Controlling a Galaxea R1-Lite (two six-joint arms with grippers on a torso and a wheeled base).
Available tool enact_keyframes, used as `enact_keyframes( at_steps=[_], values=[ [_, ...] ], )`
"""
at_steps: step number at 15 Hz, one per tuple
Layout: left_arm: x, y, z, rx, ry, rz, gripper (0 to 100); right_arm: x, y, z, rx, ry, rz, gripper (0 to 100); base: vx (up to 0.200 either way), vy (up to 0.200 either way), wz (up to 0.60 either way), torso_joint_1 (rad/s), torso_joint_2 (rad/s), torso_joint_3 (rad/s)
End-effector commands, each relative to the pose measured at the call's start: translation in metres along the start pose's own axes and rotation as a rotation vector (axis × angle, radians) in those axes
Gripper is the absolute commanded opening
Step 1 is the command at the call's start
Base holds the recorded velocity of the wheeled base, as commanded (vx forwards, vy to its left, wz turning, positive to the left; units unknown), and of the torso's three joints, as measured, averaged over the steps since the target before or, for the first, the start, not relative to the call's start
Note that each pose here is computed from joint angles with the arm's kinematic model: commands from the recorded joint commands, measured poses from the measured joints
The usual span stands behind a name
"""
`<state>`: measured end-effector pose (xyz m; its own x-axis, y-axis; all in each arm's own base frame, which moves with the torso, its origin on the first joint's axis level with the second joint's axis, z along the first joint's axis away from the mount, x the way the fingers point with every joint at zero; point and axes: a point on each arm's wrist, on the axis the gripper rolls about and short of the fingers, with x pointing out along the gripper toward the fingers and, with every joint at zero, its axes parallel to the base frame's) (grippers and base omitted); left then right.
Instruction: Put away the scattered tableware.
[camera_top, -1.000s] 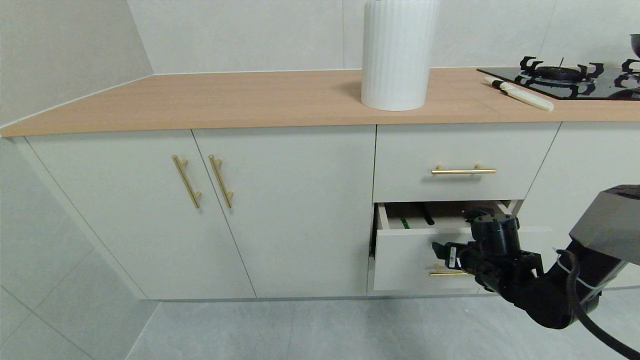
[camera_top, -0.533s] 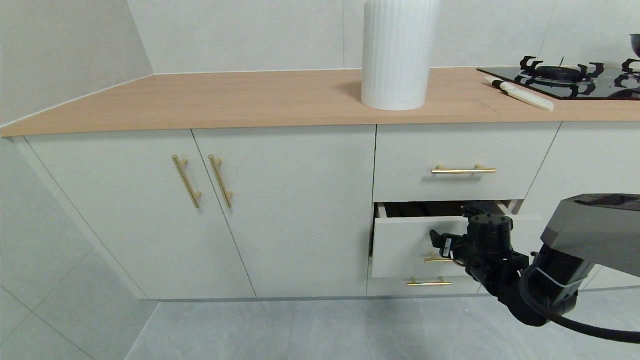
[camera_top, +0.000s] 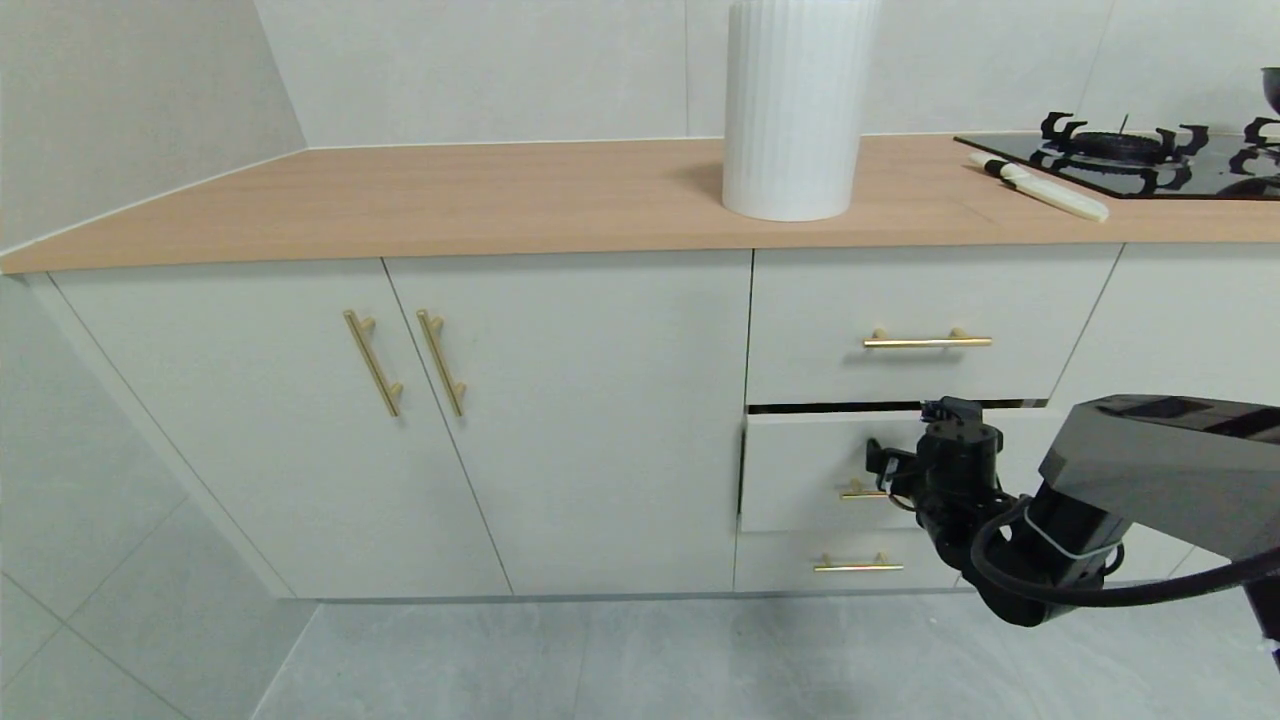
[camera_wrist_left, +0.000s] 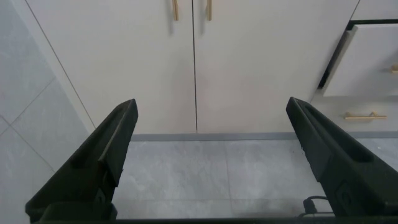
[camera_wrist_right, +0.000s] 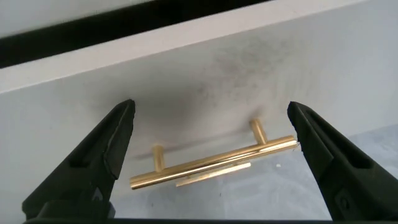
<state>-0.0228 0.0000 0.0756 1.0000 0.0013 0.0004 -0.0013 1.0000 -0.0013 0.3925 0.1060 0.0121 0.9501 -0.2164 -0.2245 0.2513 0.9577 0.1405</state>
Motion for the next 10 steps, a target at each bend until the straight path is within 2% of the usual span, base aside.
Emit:
enact_keyframes(
  at_steps=[1, 10],
  values=[
    [0.000, 0.000, 0.000, 0.000, 0.000, 0.000, 100, 0.011, 0.001, -0.004, 0.008, -0.017, -0.026, 100, 0.000, 0.000, 0.00, 0.000, 0.00, 0.000],
    [0.000, 0.000, 0.000, 0.000, 0.000, 0.000, 100, 0.034, 0.001, 0.003, 0.050, -0.104, -0.110, 100, 0.000, 0.000, 0.00, 0.000, 0.00, 0.000]
  ],
)
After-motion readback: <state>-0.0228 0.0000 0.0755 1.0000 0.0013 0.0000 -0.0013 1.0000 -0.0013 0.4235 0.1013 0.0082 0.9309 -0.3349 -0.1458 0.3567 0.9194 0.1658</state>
